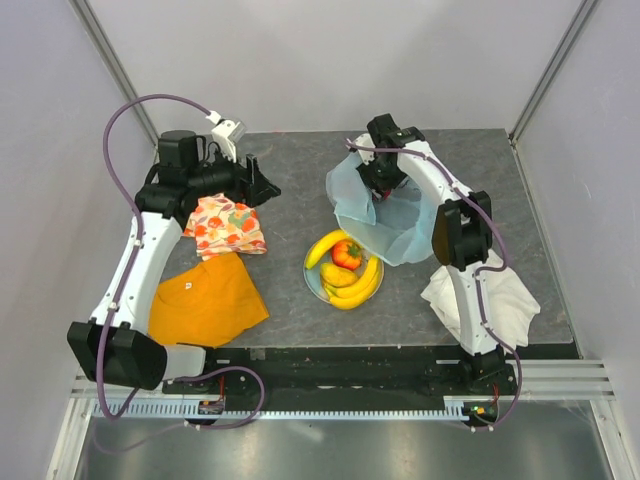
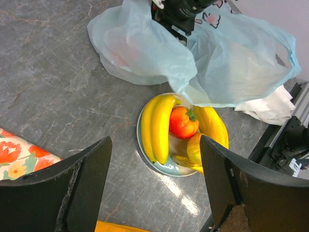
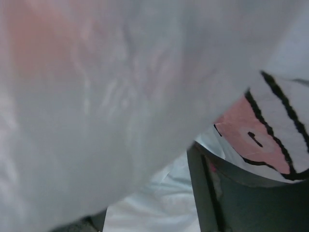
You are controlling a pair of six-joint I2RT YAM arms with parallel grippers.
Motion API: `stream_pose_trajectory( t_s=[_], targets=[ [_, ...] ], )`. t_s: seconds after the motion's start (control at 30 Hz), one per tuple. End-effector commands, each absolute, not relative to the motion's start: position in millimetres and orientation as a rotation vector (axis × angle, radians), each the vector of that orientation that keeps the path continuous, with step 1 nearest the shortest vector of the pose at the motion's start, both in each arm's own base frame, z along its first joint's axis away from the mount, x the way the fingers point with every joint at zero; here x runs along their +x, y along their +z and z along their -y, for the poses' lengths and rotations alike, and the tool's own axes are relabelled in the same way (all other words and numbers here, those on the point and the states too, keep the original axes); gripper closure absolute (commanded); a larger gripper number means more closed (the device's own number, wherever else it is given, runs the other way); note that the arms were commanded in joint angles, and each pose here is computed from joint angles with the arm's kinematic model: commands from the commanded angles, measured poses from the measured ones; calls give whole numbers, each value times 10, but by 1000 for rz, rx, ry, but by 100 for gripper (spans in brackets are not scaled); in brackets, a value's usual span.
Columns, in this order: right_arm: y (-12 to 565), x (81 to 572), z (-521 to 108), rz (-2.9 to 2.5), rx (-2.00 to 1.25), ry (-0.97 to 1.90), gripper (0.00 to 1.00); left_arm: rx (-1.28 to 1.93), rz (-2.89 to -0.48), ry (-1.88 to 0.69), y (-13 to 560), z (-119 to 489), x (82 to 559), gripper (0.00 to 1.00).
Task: Take the fake fruits out of the plastic bag
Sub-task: Take out the fake fruit from the plastic bag, then place the fake fruit on the plate.
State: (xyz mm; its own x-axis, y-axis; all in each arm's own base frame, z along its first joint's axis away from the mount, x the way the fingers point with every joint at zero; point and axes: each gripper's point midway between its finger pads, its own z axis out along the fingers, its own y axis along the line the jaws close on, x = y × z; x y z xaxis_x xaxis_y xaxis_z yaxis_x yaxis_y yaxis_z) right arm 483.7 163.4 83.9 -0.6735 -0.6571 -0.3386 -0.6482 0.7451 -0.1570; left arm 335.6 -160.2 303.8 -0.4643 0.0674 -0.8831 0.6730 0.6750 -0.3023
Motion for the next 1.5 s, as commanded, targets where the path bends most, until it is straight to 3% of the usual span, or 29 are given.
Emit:
stream_pose_trajectory(
  t_s=[0.0,0.2,0.3,0.4,0.43,0.53,0.63,0.8,1.07,1.17,1.33,1.47],
  targets=[
    [1030,5246,-1756,-2456,-862,-31,29,648,-1920,-782,3099,1631,3435,20],
    [763,5468,-1879,-2433,-844,-2,23,640,-1976,-785,2930,1635,3516,20],
    [644,5532,-1894,-2439,-836,-7,32,630,-1993,-794,2884,1647,3553,21],
    [789,5512,-1885,-2422,-829,-2,48,634,-1988,-792,2906,1656,3583,21],
    [954,5459,-1874,-2405,-827,4,57,637,-1986,-790,2912,1660,3588,21],
    [1411,5258,-1872,-2345,-838,48,69,642,-1978,-784,2931,1662,3622,21],
    [1910,4992,-1845,-2273,-833,95,72,640,-1973,-792,2931,1681,3651,21],
    [2457,4344,-1815,-2217,-879,224,72,626,-1961,-823,2975,1723,3669,21],
    [2244,3261,-1933,-2217,-1133,582,71,631,-1932,-835,3083,1781,3660,21],
    [2431,2974,-2156,-2070,-1253,731,71,637,-1925,-829,3098,1779,3644,21],
    [2414,2586,-2670,-1950,-1492,921,72,628,-1940,-821,3041,1763,3633,21],
    [2305,2691,-2869,-1940,-1557,1021,72,624,-1946,-821,3020,1759,3629,21]
  ],
)
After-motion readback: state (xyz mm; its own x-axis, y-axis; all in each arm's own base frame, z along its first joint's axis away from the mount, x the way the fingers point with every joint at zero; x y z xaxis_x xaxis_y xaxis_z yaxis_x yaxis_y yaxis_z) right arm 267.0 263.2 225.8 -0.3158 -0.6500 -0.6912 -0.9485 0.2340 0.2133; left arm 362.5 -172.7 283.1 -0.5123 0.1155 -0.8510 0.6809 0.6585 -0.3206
